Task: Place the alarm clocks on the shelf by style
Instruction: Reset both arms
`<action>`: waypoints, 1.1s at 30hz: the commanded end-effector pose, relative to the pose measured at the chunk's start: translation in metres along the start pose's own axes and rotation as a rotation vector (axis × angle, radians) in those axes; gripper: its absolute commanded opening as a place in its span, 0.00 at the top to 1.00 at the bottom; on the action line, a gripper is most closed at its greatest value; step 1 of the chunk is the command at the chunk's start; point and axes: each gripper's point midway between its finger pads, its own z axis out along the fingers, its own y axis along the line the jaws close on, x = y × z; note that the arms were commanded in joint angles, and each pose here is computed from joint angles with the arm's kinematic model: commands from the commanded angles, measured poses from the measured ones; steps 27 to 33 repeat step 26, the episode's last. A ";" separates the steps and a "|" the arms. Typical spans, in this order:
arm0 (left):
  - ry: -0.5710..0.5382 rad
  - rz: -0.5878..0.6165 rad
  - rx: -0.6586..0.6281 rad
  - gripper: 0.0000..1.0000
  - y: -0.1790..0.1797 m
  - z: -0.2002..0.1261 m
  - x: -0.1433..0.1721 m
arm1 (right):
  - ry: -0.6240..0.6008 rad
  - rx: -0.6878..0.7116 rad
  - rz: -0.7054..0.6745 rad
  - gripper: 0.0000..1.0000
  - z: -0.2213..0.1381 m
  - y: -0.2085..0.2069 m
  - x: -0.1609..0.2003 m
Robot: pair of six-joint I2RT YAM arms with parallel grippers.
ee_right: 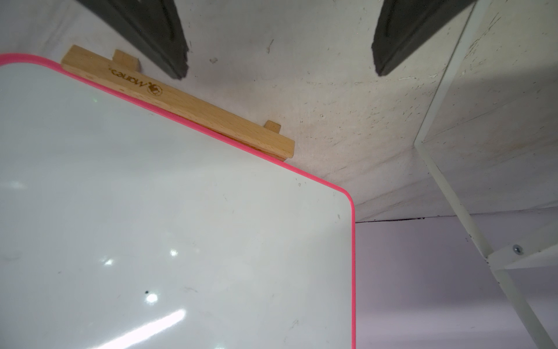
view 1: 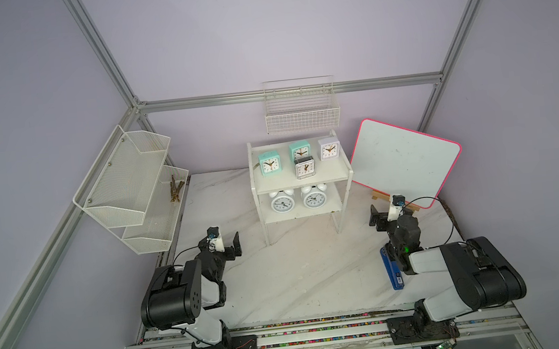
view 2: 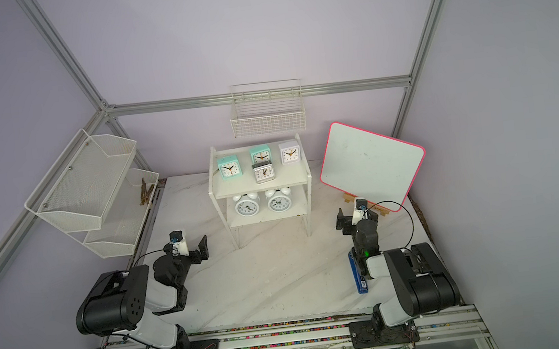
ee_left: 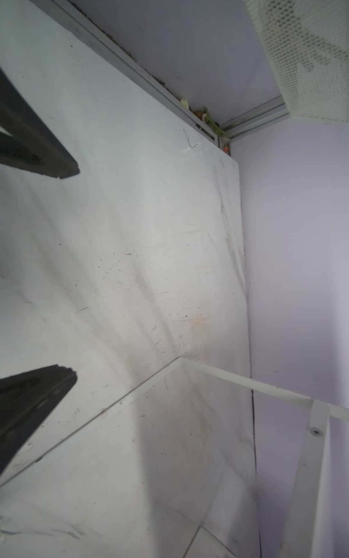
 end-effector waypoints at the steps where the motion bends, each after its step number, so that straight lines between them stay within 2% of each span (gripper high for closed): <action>1: -0.096 -0.032 -0.088 0.00 0.016 0.002 -0.029 | -0.085 -0.043 -0.005 0.01 0.001 0.007 -0.016; 3: -0.058 -0.054 -0.123 0.00 0.023 0.011 -0.027 | -0.085 -0.052 -0.007 0.01 -0.003 0.008 -0.016; 4: 0.007 -0.065 -0.135 0.00 0.026 0.017 -0.017 | -0.089 -0.066 -0.019 0.01 -0.004 0.010 -0.016; 7: 0.089 -0.075 -0.135 0.00 0.027 0.032 -0.014 | -0.105 -0.049 -0.009 0.01 -0.003 0.007 -0.017; 16: 0.069 -0.067 -0.127 0.00 0.026 0.031 -0.015 | -0.082 -0.023 -0.003 0.01 0.002 0.003 -0.015; 21: 0.080 -0.044 -0.076 0.00 0.017 0.035 -0.015 | -0.081 -0.024 -0.003 0.01 0.002 0.004 -0.015; 33: 0.086 -0.042 -0.079 0.00 0.017 0.035 -0.014 | -0.082 -0.022 -0.003 0.01 0.003 0.003 -0.016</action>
